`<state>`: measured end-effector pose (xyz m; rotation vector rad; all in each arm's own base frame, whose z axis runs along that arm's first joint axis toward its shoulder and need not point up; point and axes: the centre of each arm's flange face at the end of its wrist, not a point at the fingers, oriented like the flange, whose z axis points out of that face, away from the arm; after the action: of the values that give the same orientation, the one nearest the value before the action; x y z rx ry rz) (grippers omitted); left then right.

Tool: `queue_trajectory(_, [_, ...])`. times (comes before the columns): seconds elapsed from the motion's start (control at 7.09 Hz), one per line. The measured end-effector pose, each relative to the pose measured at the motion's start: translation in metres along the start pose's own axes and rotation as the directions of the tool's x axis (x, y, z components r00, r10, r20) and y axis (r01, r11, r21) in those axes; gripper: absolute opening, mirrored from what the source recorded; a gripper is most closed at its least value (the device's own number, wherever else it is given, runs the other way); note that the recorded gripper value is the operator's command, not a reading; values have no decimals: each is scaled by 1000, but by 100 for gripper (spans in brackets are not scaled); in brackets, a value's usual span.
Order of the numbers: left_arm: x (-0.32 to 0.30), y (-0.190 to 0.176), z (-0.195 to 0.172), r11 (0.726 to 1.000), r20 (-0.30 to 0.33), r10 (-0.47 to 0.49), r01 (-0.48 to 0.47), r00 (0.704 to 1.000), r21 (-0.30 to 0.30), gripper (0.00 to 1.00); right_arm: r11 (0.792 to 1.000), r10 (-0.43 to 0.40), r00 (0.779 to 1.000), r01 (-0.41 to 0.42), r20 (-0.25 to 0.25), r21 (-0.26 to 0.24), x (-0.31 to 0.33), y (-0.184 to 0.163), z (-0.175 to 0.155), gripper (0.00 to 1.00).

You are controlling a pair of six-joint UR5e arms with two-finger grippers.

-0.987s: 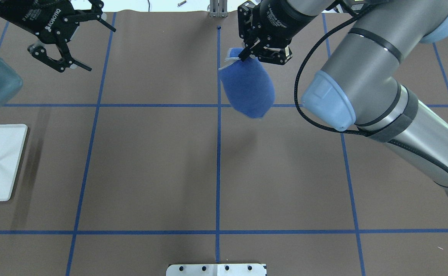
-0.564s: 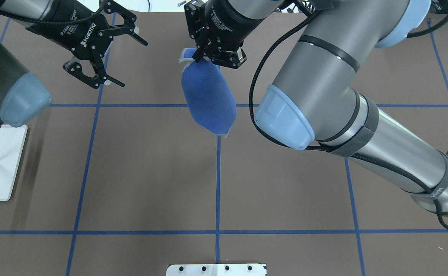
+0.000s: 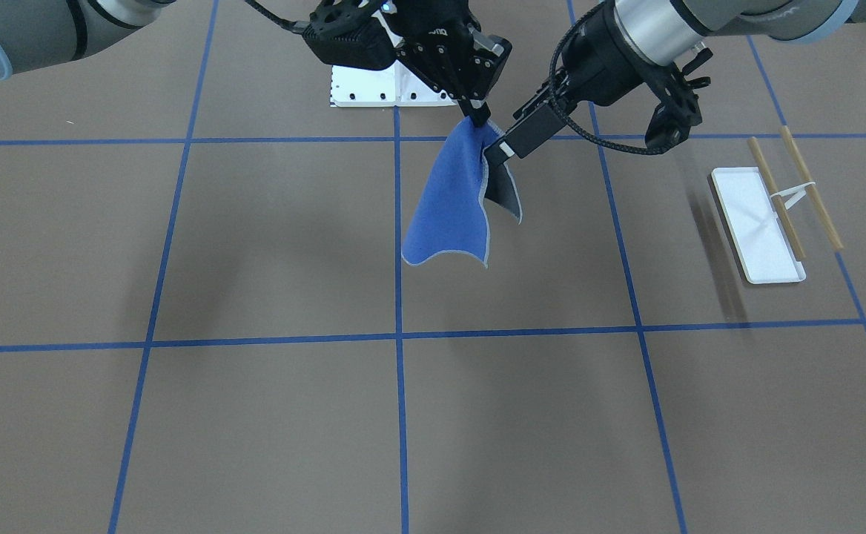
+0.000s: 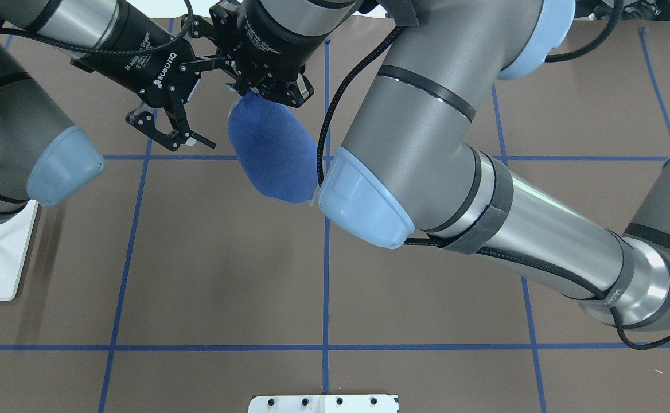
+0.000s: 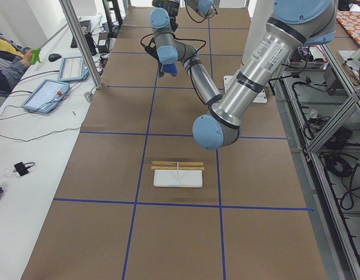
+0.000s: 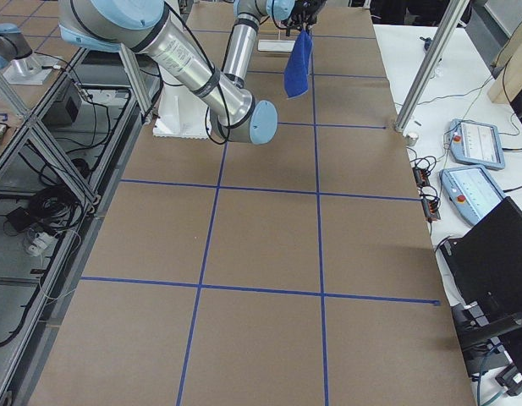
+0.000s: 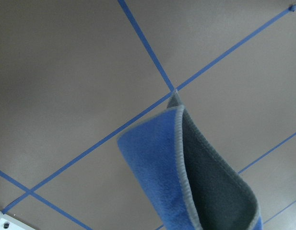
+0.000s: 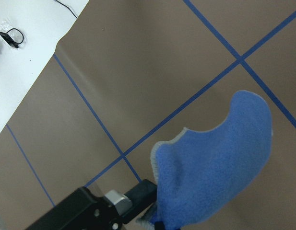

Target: Hang towel on rack

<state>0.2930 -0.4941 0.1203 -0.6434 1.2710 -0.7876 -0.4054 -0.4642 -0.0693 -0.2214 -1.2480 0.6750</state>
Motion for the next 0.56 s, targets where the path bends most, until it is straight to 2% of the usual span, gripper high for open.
queue_trajectory(0.28, [1, -1, -1, 1000, -2, 6, -6, 1000, 2, 98, 1000, 1, 1000, -1, -13, 4, 5, 5, 0, 0])
queue_trajectory(0.56, [4, -7, -10, 1000, -18, 8, -8, 1000, 13, 98, 1000, 2, 999, -2, -32, 3, 23, 10, -18, 0])
